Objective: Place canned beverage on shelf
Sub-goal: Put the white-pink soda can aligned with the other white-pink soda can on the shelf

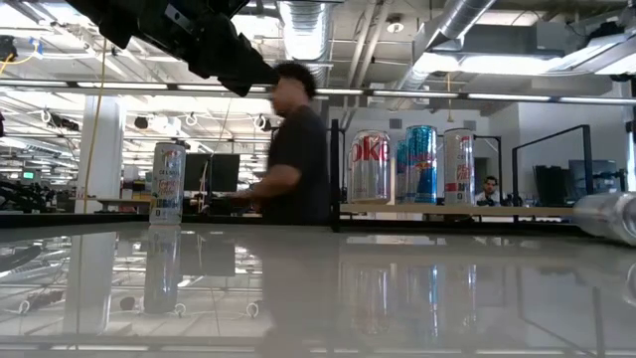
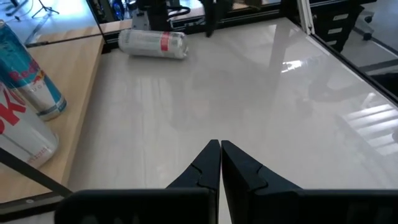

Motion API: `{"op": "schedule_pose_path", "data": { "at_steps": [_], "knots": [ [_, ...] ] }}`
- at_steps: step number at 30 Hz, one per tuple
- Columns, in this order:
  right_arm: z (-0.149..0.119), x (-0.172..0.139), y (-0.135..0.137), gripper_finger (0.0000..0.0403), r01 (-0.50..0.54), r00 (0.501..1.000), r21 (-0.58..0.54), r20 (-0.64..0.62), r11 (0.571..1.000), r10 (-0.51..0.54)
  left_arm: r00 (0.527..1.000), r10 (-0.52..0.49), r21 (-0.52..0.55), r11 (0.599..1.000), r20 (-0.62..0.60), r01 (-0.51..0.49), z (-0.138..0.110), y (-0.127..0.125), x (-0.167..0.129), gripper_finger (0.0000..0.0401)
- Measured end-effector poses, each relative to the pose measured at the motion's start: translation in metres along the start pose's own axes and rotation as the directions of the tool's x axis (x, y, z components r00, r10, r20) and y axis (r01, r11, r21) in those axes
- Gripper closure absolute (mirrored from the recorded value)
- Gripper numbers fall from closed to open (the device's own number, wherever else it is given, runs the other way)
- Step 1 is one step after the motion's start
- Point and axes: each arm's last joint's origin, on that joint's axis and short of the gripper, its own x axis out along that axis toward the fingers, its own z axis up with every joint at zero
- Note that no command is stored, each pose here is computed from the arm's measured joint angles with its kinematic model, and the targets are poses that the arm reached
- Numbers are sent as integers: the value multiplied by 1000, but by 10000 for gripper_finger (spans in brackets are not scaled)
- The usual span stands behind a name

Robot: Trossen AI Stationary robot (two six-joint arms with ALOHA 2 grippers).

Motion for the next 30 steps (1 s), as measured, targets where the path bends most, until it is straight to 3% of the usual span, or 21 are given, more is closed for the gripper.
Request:
{"op": "schedule_pose_path", "data": {
  "at_steps": [4,7,10,14,20,24,30],
  "knots": [
    [11,-15,5,384,-11,995,-21,-98,1000,9,1000,1,3,1000,6,-1,1,0,0,401],
    [24,-31,-4,384,95,995,45,-46,994,-93,1000,4,4,1000,20,-4,2,0,0,401],
    [37,-39,-21,384,253,963,164,47,954,-264,999,6,5,1000,38,-6,4,1,0,401],
    [49,-20,-29,384,336,936,225,24,914,-350,999,5,-7,1000,33,-4,3,0,0,401],
    [69,24,-22,384,273,962,197,-39,942,-271,1000,0,-32,999,7,1,1,0,0,401],
    [83,39,-14,384,200,980,155,-12,967,-201,1000,-2,-41,999,-3,1,0,0,0,401],
    [112,25,20,384,-90,995,57,54,994,87,1000,-1,-42,999,0,1,0,0,0,401]
  ]
}}
